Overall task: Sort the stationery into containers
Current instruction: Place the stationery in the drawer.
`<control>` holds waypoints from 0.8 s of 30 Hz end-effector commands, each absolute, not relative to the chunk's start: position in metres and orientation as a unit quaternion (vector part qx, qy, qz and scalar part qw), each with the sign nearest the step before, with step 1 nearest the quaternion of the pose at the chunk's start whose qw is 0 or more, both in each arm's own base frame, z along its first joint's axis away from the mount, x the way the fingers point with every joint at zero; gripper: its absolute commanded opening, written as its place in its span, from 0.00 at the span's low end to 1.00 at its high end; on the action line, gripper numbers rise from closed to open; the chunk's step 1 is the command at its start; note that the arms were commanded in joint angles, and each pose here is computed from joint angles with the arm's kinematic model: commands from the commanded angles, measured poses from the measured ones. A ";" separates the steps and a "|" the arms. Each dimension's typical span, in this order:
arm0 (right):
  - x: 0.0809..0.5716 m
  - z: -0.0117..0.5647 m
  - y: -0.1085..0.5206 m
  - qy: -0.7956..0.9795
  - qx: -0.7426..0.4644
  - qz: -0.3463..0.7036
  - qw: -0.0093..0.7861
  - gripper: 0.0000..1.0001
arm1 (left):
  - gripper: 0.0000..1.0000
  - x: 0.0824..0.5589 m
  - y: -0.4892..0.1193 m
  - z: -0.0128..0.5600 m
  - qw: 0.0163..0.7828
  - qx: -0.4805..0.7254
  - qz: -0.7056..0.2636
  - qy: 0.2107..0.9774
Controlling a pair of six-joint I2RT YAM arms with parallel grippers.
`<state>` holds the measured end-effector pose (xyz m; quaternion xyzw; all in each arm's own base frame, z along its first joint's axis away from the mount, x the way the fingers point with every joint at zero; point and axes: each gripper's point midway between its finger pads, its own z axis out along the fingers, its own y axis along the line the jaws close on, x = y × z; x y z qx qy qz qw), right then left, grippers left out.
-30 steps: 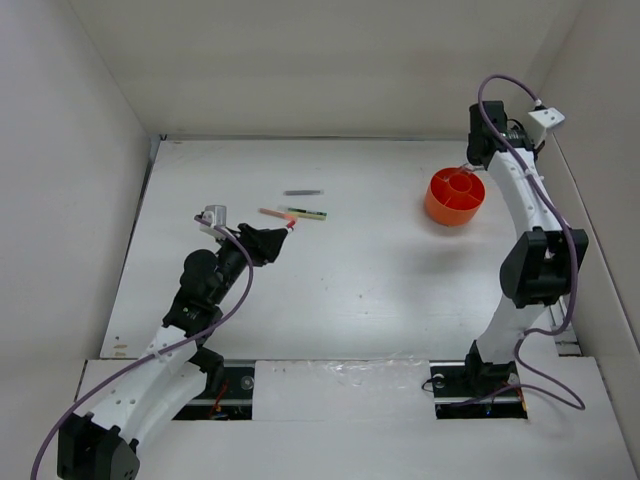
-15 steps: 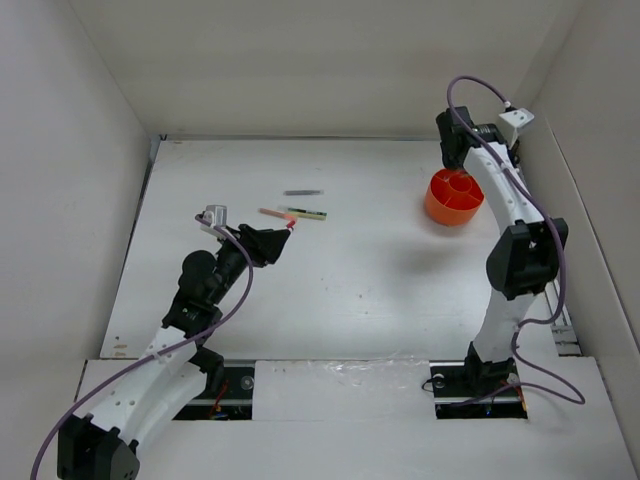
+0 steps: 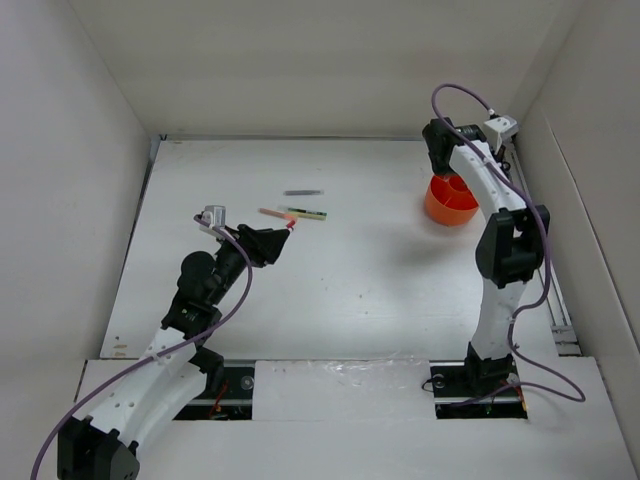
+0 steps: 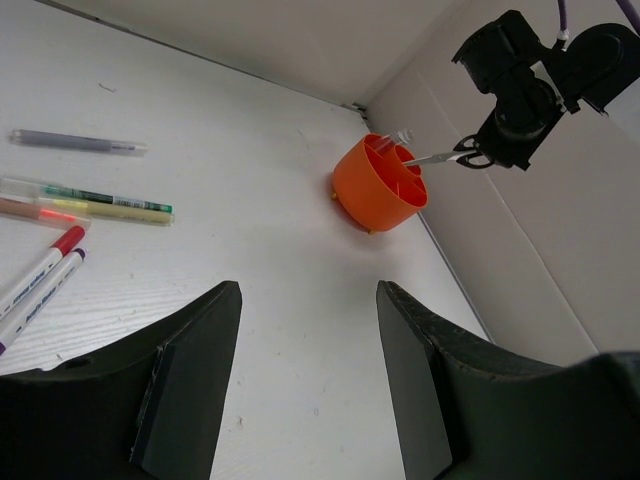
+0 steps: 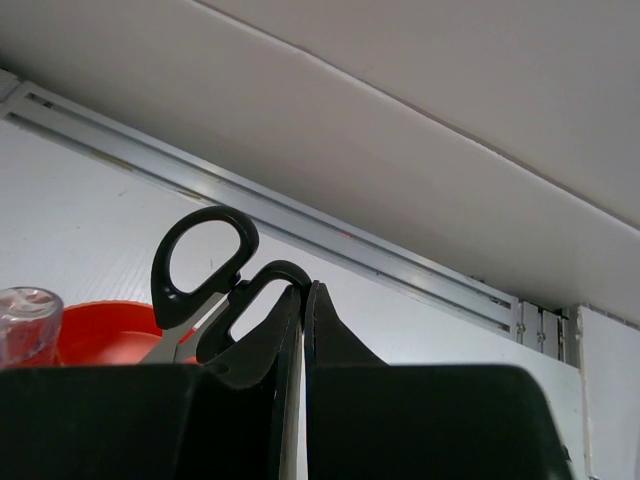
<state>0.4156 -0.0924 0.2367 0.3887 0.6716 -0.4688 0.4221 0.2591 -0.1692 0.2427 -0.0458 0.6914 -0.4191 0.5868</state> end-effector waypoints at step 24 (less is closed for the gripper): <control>0.427 0.298 -0.016 0.678 0.360 -0.389 0.510 0.40 | 0.55 0.262 -0.168 0.252 0.604 -0.044 -0.416 0.678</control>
